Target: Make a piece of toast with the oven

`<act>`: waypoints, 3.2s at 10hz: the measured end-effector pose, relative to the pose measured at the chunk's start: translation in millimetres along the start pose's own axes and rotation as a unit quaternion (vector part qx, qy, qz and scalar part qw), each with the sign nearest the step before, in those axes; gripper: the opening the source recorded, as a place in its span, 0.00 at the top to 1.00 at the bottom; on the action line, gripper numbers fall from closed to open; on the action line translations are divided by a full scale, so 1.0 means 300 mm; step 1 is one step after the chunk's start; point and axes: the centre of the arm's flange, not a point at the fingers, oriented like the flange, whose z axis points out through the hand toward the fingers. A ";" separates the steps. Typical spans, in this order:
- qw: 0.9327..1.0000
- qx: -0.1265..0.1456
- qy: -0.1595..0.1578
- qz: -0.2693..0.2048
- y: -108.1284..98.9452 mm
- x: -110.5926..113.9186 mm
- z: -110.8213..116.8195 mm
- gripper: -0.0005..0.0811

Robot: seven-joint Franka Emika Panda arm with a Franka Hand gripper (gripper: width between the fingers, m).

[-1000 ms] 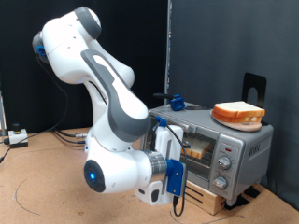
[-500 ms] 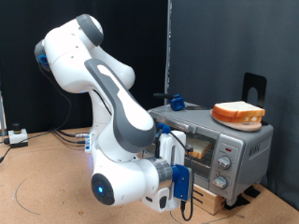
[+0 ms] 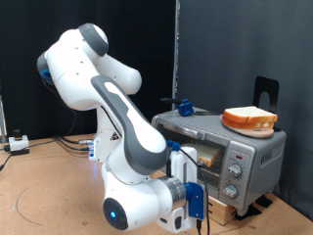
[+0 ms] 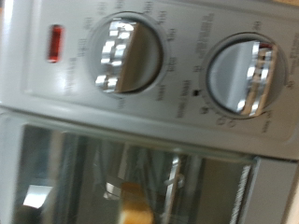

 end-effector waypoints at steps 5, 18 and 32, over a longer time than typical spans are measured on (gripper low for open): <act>1.000 -0.005 0.005 0.004 0.032 0.101 0.107 0.01; 1.000 -0.001 -0.020 0.004 -0.012 0.166 0.244 0.22; 0.974 -0.007 0.000 -0.225 -0.015 0.153 0.239 0.88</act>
